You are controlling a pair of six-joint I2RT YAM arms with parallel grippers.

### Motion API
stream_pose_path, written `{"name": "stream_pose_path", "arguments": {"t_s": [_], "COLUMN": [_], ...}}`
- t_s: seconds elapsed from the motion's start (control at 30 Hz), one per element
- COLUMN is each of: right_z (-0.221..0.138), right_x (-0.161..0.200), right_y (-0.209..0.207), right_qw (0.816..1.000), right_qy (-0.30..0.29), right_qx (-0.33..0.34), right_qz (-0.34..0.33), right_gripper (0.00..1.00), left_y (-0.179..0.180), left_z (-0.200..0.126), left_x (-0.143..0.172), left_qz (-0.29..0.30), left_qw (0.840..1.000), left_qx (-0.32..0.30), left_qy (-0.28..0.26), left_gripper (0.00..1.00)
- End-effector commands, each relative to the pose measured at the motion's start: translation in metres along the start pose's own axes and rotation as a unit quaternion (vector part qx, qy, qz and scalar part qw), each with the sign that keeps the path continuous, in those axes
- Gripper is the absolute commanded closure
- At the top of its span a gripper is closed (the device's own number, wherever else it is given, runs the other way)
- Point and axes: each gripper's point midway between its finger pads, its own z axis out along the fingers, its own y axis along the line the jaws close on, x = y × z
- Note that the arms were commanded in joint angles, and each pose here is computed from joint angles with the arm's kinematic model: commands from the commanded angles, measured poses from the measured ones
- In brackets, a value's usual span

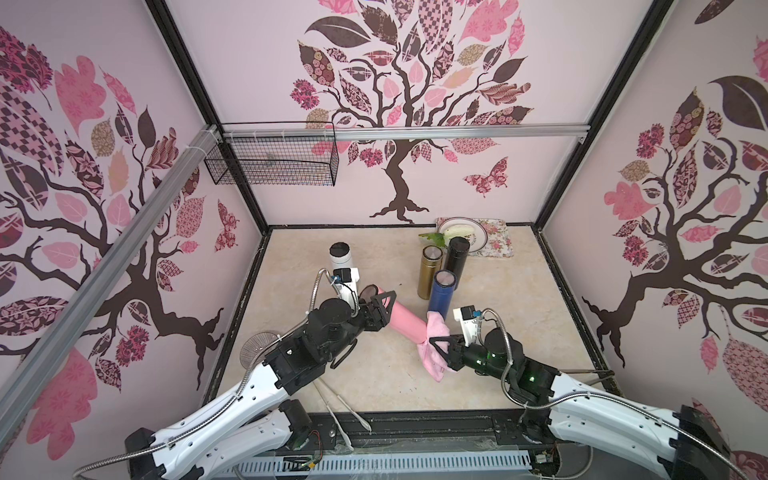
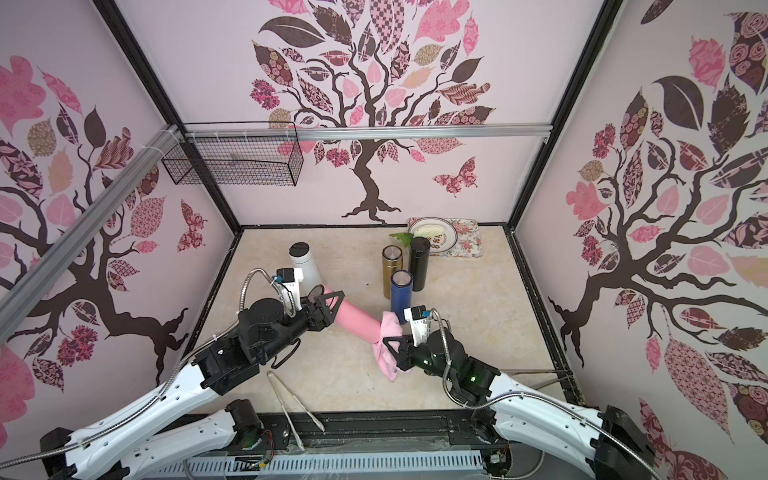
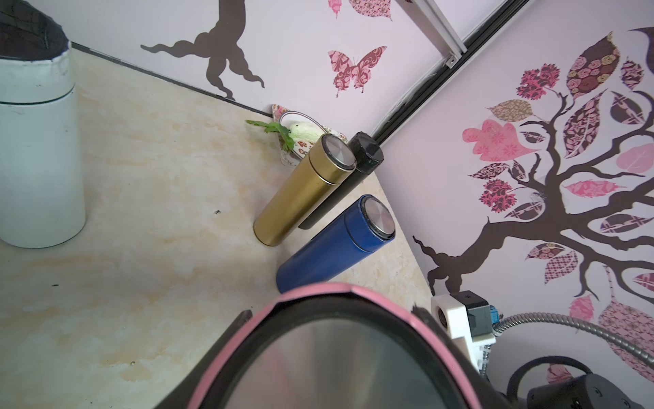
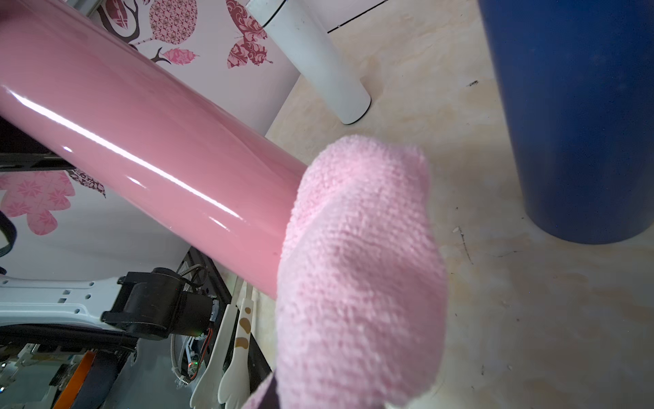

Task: Wipe the surface of the thermos
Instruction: Wipe the dirt from the surface of the thermos.

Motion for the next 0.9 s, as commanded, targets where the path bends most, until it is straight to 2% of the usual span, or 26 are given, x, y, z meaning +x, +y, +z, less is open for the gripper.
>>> {"name": "stream_pose_path", "arguments": {"t_s": [0.0,0.23,0.53,0.7,0.87], "right_z": [0.003,0.014,0.022,0.007,-0.005], "right_x": [-0.007,0.011,0.009,-0.009,-0.031], "right_y": [0.036,0.006,0.023,0.046,0.055], "right_qw": [0.994,0.997,0.994,0.985,0.986], "right_qy": [-0.021,-0.014,0.002,-0.04,-0.071], "right_qx": [-0.105,-0.063,-0.099,-0.159,-0.147], "right_qz": [0.012,0.038,0.038,0.051,0.034], "right_gripper": [1.0,1.0,1.0,1.0,1.0], "left_y": [-0.031,-0.032,-0.028,-0.021,-0.002], "left_z": [-0.003,-0.015,-0.011,0.0,0.009], "left_x": [-0.011,-0.025,-0.02,-0.007,0.012], "left_qz": [-0.049,-0.041,-0.038,-0.021,0.036], "left_qw": [0.995,0.994,0.995,0.998,0.999], "left_qx": [0.086,0.083,0.076,0.057,0.0], "left_qy": [-0.029,-0.056,-0.05,-0.026,0.023], "left_gripper": [1.0,1.0,1.0,1.0,1.0]}}
